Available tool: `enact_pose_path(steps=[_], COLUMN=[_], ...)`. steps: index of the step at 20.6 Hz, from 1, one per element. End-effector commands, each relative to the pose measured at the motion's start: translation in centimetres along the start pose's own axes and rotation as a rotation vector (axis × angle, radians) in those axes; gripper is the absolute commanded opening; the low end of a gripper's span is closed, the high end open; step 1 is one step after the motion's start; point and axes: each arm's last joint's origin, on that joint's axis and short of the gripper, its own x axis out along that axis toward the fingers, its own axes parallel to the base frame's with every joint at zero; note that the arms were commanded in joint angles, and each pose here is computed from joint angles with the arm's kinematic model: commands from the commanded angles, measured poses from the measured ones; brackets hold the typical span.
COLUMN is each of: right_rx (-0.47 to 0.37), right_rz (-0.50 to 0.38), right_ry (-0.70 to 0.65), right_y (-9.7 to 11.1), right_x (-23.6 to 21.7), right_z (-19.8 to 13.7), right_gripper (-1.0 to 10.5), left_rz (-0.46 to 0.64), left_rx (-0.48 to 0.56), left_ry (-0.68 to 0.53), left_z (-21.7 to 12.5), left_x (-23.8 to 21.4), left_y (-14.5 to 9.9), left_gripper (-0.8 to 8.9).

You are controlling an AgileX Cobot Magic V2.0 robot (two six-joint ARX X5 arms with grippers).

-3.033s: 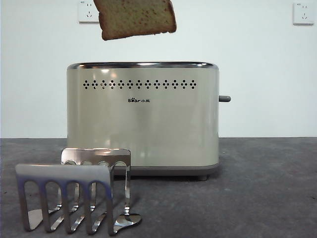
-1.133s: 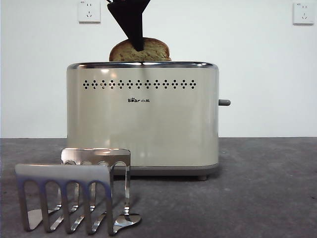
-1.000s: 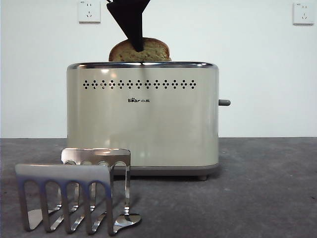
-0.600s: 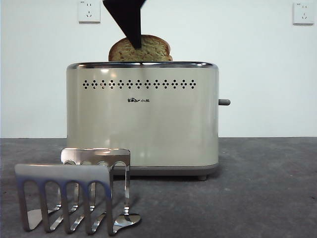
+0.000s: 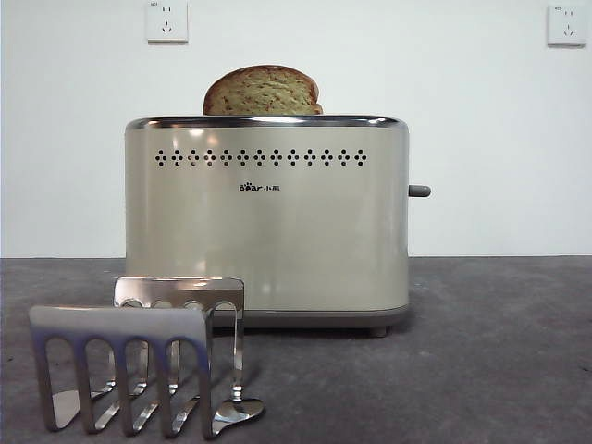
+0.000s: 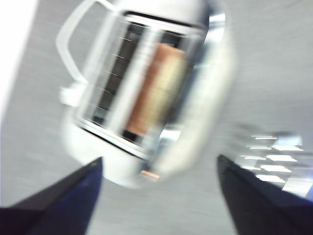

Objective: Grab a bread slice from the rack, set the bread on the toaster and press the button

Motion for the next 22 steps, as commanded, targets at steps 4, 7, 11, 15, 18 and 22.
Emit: enact_pose_path(steps=[4,7,11,15,18,22], right_rx=[0.164,0.196,0.262,0.345,0.399,0.452], right_rz=[0.015,0.022,0.039,0.073,0.098,0.108], right_ry=[-0.068,-0.118,-0.139,-0.118,-0.084,-0.036], right_y=[-1.6,-2.6,-4.5,-6.8,-8.6,-11.0], right_x=[1.7,2.9,5.0,7.8,9.9,12.4], right_z=[2.1,3.4,4.7,5.4,5.4,5.0], right_gripper=[0.0,0.0,0.0,0.0,-0.1,-0.1], left_rz=[-0.141,-0.153,-0.148,-0.152,-0.161,-0.16], left_rx=[-0.331,-0.367,-0.423,-0.495,-0.515,-0.519], left_ry=[-0.148,-0.191,-0.226,-0.255,-0.291,-0.336], left_z=[-1.4,-2.2,-3.0,-3.7,-4.5,-5.5], left_x=[-3.6,-5.1,-6.5,-7.7,-8.8,-10.3], left_y=[-0.7,-0.9,-1.0,-1.2,-1.4,-1.7], left_gripper=[-0.03,-0.08,-0.08,-0.08,-0.08,-0.08])
